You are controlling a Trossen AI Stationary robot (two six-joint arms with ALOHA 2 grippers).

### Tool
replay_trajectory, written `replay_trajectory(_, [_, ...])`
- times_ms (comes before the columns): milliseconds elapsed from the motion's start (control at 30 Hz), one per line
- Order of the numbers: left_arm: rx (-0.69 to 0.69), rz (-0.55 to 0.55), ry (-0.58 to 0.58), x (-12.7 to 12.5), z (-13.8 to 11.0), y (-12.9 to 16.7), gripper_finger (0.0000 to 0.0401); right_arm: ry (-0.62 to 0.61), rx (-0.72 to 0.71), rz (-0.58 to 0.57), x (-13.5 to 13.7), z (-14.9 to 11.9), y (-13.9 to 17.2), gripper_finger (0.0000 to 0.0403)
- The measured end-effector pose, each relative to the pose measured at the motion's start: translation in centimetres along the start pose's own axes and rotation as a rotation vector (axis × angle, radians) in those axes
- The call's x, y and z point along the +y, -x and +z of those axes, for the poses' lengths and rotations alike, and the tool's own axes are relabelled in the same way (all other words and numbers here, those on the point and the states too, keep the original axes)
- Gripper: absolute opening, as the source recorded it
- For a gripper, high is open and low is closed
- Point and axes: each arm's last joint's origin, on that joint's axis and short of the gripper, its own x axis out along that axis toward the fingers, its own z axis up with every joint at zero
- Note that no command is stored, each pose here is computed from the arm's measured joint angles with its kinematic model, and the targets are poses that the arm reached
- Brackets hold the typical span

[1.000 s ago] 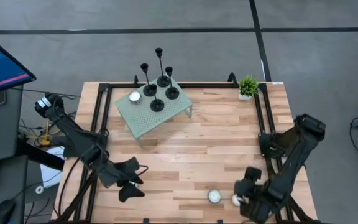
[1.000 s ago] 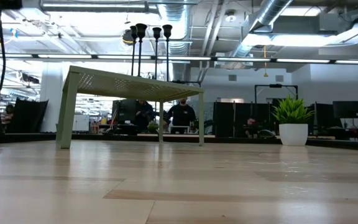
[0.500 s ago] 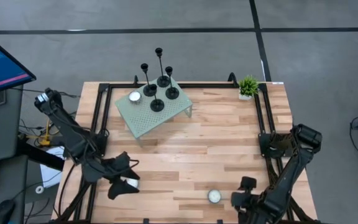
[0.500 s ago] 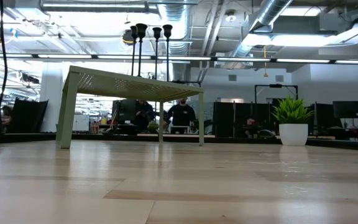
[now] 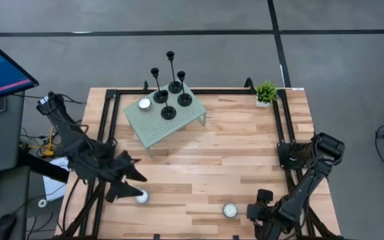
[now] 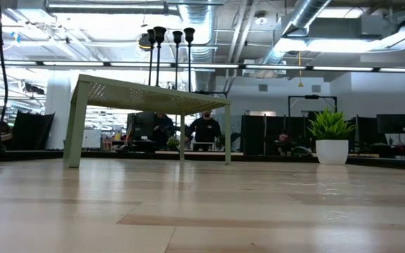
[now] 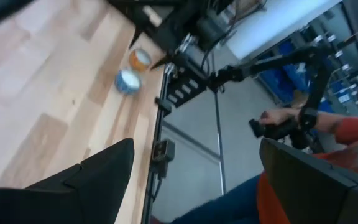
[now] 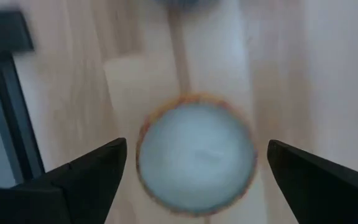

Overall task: Pick & Place candle stick holders
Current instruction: Put the orange patterned scented candle on the shelf

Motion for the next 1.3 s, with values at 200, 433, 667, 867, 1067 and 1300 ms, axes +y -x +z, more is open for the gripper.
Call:
replay_trajectory(200, [-0.094, -0.003, -0.02, 0.2, 1.2, 1.6, 0.0349, -0.004, 0.009, 0.041, 0.0, -0.1, -0.5, 0.0378])
replay_trajectory(433, [-0.147, 0.013, -0.063, 0.3, 1.7, 2.3, 0.0349, -0.027, 0.01, 0.036, -0.2, 0.1, -0.7, 0.0328])
replay_trajectory(667, [-0.152, 0.017, -0.065, 0.3, 1.7, 2.3, 0.0349, -0.023, -0.017, 0.035, -0.3, 0.4, -0.4, 0.0261])
replay_trajectory(867, [-0.16, 0.01, -0.057, 0.3, 1.9, 2.6, 0.0349, 0.002, 0.003, 0.047, -1.1, 1.5, 0.2, 0.0237])
replay_trajectory(1067, [-0.178, 0.001, -0.062, 0.4, 2.2, 3.1, 0.0349, 0.028, 0.008, 0.009, -2.2, 2.4, 0.5, 0.0213])
replay_trajectory(1300, [-0.201, -0.006, -0.055, 0.5, 2.6, 3.8, 0.0349, -0.043, 0.057, 0.18, -2.1, 2.7, 5.1, 0.0264])
